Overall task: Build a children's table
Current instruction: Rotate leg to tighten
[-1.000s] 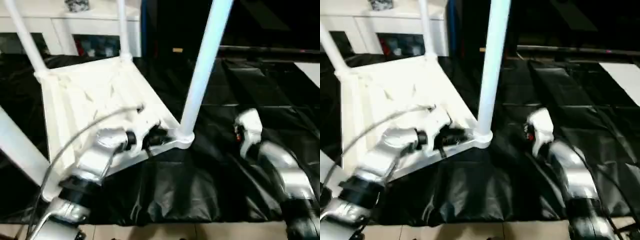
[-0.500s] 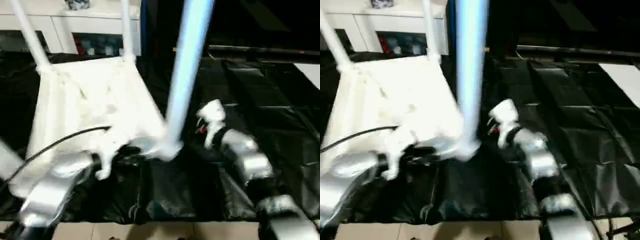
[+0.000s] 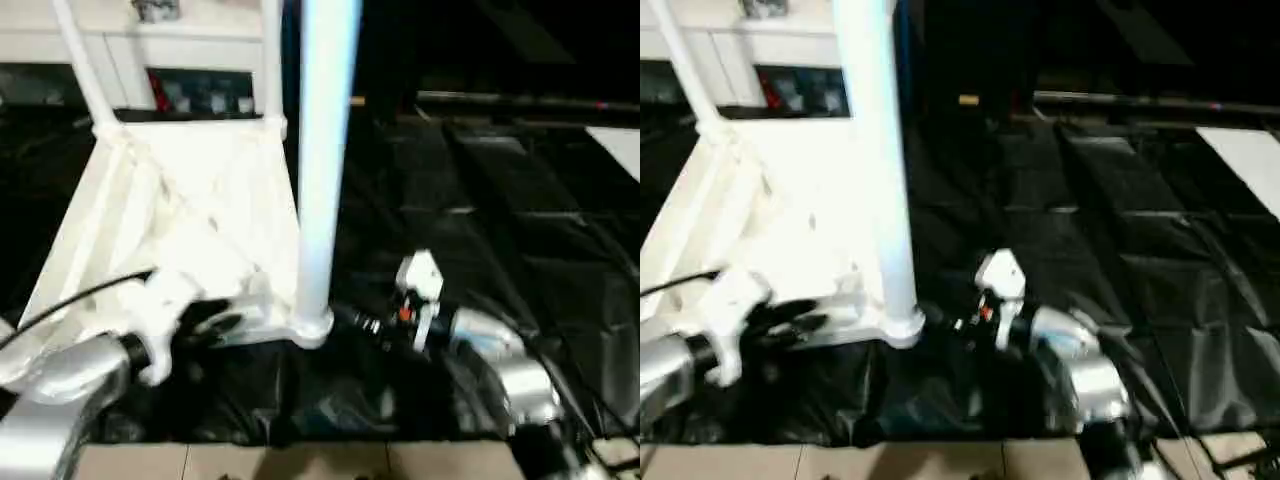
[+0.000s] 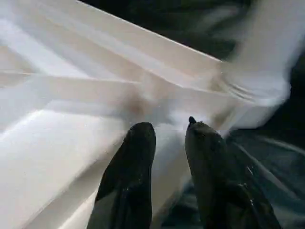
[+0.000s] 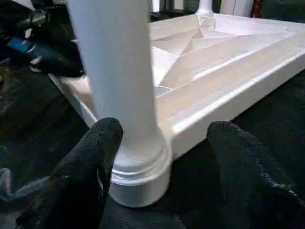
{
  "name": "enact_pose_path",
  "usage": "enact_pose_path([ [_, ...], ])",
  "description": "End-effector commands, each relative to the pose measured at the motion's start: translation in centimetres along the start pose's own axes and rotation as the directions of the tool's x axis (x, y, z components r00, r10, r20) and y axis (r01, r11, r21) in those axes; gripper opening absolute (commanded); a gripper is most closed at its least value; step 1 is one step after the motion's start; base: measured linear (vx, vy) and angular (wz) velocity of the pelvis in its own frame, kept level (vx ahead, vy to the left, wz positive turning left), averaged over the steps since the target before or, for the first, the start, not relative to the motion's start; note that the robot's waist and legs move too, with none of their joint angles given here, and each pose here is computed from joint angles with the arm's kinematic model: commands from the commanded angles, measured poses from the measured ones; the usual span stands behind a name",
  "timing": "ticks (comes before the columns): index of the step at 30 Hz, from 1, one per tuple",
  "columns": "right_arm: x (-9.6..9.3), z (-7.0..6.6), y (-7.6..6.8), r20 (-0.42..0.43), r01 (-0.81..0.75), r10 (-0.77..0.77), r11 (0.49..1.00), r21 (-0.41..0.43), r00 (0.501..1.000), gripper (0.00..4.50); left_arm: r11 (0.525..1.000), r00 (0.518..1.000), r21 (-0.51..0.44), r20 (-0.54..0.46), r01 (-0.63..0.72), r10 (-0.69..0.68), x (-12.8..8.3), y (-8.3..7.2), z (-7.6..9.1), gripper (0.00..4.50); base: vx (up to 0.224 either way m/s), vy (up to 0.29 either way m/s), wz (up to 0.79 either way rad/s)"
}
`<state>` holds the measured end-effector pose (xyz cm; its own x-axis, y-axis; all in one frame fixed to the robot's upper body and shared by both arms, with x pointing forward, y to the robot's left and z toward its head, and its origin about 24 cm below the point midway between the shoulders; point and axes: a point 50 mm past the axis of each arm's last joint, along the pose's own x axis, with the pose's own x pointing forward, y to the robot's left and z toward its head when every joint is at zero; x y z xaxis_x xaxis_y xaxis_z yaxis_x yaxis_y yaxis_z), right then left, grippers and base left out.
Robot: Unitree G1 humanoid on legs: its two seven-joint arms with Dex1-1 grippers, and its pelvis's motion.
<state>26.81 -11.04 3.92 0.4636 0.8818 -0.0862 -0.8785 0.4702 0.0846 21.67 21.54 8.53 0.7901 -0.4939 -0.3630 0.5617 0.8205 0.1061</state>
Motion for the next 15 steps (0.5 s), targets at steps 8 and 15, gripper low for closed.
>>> enact_pose_path([
  [8,-6.7,-0.9,-4.0,-0.015,0.704,-0.706,0.706,0.076,0.708,3.29,0.894,0.886,-0.139,0.132,-0.426,0.444,2.0,-0.7,-1.3,1.35,0.0,0.0,0.0],
  [15,-7.4,-1.3,-1.4,-0.033,0.766,-0.766,0.638,0.075,0.642,3.29,0.871,0.857,-0.129,0.159,-0.474,0.49,3.0,-1.7,-1.4,1.35,0.0,0.0,0.0],
])
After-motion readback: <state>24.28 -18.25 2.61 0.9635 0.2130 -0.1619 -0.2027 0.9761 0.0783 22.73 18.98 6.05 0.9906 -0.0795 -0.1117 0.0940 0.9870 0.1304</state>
